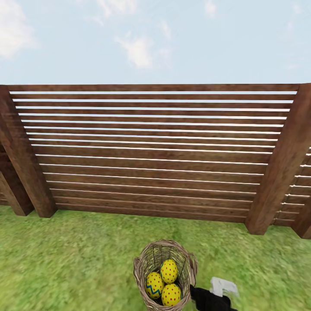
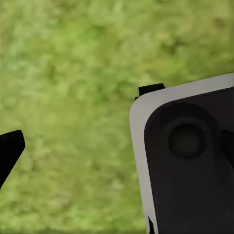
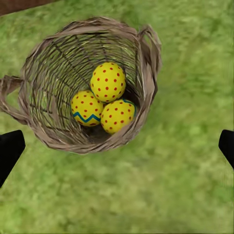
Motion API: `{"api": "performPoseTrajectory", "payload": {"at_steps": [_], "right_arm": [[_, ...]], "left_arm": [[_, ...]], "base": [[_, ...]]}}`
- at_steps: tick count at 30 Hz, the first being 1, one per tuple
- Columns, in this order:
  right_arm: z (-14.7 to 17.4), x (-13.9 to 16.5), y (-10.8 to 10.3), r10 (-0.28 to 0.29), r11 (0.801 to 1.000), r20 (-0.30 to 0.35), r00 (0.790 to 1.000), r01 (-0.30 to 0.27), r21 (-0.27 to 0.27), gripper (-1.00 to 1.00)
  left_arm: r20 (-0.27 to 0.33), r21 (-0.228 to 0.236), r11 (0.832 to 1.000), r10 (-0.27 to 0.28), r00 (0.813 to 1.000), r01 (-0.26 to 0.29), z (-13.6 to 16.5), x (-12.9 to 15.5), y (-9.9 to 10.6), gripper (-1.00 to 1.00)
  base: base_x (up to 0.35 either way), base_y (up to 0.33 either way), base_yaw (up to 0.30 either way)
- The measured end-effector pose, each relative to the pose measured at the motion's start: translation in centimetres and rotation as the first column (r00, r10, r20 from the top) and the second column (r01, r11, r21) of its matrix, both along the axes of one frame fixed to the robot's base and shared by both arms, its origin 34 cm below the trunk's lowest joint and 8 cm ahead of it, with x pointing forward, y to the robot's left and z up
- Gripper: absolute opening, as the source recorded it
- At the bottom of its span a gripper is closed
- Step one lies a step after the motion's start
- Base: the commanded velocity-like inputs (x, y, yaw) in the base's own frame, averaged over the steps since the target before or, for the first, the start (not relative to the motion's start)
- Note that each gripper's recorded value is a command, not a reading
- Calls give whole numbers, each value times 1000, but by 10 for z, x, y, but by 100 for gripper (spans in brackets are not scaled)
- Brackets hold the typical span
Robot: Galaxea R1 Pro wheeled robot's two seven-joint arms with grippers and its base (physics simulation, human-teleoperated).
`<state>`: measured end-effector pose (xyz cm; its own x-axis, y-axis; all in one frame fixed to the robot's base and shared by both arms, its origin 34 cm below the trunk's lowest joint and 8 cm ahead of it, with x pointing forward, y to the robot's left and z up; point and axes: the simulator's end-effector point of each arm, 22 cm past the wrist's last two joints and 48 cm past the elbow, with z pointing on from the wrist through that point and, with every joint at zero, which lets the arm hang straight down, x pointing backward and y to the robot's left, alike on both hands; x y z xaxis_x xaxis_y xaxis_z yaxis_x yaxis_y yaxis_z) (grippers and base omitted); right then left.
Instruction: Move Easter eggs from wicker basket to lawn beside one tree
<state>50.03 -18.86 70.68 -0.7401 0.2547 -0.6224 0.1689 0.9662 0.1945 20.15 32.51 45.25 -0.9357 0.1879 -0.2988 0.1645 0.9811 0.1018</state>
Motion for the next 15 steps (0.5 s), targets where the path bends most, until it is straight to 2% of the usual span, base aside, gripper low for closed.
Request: {"api": "performPoseTrajectory", "payload": {"at_steps": [4,7,12,15], "right_arm": [[17,28,12,13,998,4,1000,-14,58,100],[27,41,15,14,997,6,1000,-15,75,100],[44,65,6,-21,998,17,1000,20,53,100],[56,84,-6,-62,998,30,998,62,16,100]], "left_arm": [[1,0,1000,1,1000,-1,0,0,0,100],[1,-1,1000,1,1000,-1,0,0,-1,100],[2,-1,1000,2,1000,-2,0,1,-1,100],[1,-1,1000,8,1000,-8,0,0,0,100]], "base": [[0,0,0],[0,0,0],[0,0,0],[0,0,0]]}}
